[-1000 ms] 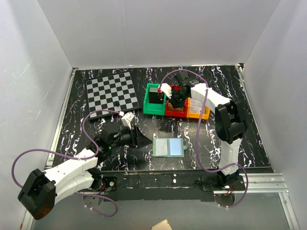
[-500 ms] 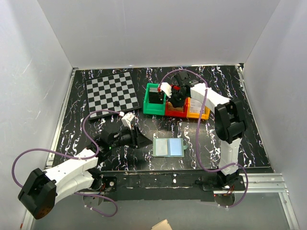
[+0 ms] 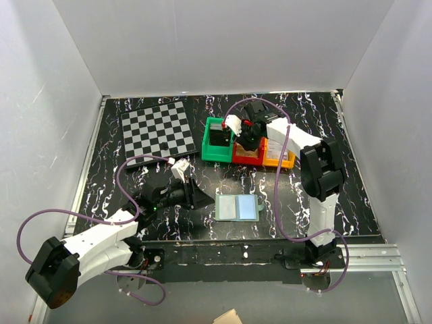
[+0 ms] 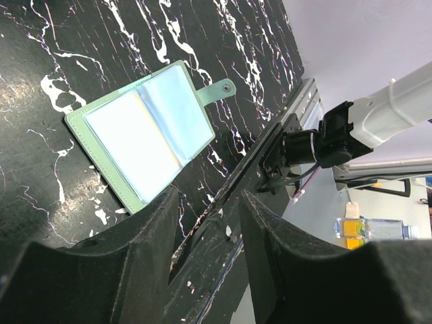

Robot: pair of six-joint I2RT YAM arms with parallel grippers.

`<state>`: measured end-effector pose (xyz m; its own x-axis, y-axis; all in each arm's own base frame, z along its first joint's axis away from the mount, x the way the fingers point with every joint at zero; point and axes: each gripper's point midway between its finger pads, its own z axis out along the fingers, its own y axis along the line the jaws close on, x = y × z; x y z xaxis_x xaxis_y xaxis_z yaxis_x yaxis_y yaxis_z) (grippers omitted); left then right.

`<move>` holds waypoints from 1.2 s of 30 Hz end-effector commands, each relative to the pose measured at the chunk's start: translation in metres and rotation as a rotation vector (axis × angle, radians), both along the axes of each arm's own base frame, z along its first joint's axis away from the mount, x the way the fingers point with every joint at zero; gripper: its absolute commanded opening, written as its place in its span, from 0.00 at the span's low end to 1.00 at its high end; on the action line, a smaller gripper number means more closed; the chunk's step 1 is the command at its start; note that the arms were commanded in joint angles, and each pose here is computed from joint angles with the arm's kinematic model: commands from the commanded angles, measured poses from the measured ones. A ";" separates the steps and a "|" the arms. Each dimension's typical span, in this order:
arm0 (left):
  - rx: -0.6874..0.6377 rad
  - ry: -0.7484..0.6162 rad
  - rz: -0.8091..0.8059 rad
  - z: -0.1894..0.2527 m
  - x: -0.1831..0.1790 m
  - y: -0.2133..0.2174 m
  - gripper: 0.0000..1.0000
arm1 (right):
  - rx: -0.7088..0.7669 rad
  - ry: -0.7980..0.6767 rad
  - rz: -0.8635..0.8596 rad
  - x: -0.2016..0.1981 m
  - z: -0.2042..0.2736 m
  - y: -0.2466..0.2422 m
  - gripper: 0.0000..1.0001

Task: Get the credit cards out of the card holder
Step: Place the credit card in the storage box, then reset both arms

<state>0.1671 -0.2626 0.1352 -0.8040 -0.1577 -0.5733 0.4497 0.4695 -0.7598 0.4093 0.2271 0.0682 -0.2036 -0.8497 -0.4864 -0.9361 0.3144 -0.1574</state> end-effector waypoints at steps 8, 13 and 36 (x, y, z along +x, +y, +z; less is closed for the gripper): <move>-0.003 -0.006 0.011 0.004 0.001 0.002 0.41 | 0.106 -0.324 -0.288 0.067 0.084 -0.008 0.35; 0.042 -0.020 0.073 0.012 0.009 0.010 0.46 | 0.412 -0.485 -0.634 0.063 0.180 -0.021 0.35; 0.283 0.064 0.411 0.017 0.037 0.064 0.68 | 0.826 -0.143 -1.058 -0.222 0.138 -0.097 0.93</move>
<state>0.2021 -0.2124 0.1466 -0.7662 -0.2961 -0.5703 0.1751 0.7578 -0.6286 0.1975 0.1524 0.2086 -0.4951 0.0840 -0.8648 -0.2848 0.9246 0.2528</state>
